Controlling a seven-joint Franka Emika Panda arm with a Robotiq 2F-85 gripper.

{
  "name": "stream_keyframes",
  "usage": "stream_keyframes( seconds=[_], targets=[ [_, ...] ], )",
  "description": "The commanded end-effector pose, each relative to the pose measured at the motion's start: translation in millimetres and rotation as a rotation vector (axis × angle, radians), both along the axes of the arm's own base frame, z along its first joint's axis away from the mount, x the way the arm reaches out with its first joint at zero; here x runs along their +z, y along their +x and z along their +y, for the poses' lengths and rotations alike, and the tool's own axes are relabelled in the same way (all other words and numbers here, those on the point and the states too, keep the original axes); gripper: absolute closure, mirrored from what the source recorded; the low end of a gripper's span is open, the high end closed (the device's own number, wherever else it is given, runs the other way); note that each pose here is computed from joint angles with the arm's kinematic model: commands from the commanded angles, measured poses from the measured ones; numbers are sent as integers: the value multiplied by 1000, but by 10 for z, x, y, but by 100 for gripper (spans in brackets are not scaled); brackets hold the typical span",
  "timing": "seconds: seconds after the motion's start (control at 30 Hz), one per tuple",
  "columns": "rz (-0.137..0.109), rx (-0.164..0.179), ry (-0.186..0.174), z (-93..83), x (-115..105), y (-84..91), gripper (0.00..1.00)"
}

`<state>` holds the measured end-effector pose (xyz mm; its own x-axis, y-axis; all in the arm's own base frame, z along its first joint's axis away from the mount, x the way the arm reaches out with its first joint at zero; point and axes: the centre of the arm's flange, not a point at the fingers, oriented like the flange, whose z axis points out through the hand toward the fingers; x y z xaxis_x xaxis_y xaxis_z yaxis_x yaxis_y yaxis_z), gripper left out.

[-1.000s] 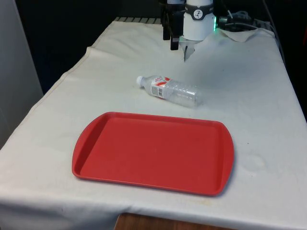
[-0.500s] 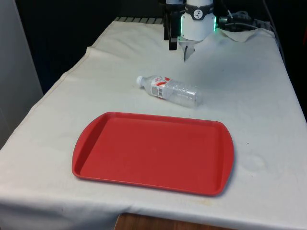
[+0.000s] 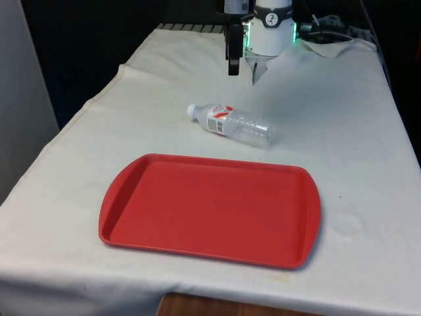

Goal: Place the bottle upright on the tray.

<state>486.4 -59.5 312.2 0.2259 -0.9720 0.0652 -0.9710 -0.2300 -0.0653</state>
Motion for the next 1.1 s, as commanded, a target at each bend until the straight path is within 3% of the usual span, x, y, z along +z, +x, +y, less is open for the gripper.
stream_keyframes(
  seconds=[0.0,0.03,0.13,0.33,0.37,0.5,0.67,0.7,0.73,1.0,1.03,1.07],
  targets=[
    [-6,-20,0,-10,-15,8,0],
    [2,-6,0,0,-10,0,0],
    [-2,-43,1,-10,-39,6,0],
    [4,-79,4,-15,-74,3,0],
    [12,-67,4,-10,-73,-5,0],
    [9,-110,5,-24,-103,0,0],
    [11,-131,7,-39,-122,-2,0],
    [19,-121,7,-34,-121,-11,0],
    [12,-139,7,-44,-126,-3,0],
    [11,-173,12,-54,-146,-5,0],
    [23,-164,10,-49,-150,-15,0],
    [11,-181,13,-54,-150,-5,0]
  ],
)
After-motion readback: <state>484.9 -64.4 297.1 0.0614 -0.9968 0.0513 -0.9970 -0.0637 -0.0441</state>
